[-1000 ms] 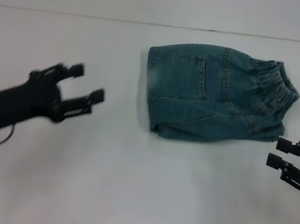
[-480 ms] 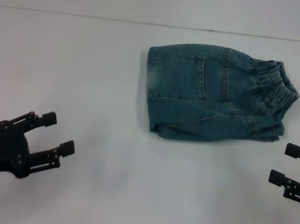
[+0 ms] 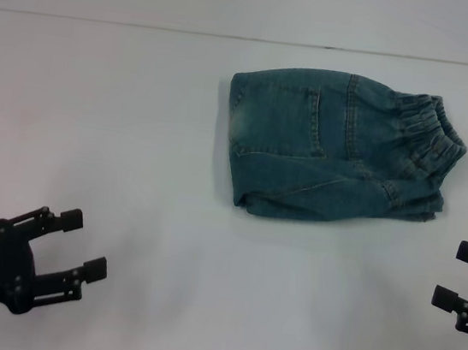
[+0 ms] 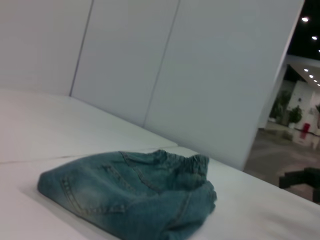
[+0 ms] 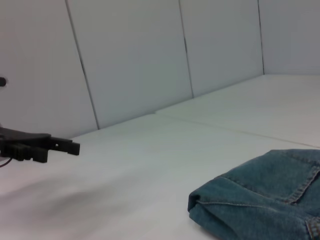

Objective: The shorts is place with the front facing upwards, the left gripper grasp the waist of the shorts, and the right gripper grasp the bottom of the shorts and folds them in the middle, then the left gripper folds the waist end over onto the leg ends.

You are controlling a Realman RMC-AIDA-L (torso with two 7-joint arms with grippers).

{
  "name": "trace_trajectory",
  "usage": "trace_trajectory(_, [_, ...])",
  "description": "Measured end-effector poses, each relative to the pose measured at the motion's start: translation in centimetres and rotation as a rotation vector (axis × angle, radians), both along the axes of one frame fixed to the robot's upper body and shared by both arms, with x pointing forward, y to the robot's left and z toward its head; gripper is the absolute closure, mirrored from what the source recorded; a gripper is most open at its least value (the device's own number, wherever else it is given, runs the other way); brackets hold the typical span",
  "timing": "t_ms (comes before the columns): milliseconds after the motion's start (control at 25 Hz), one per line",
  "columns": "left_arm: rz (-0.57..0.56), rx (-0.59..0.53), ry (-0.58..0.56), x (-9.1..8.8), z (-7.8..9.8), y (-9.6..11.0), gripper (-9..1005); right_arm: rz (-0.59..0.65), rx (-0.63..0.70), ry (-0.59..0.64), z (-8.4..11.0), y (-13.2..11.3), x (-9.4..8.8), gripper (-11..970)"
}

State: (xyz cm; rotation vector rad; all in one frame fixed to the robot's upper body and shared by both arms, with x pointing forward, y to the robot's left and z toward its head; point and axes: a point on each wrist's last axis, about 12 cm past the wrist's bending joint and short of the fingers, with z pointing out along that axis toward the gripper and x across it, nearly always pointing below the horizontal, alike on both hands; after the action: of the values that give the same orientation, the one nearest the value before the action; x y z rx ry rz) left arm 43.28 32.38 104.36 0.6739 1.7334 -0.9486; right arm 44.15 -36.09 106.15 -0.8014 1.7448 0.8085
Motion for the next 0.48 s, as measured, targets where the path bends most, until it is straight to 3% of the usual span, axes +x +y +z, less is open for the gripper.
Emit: trace_trajectory(480, [-0.025, 0.025, 0.025, 0.03, 0.1, 0.32, 135, 0.012, -0.002, -0.012, 0.07, -0.13, -0.32, 141])
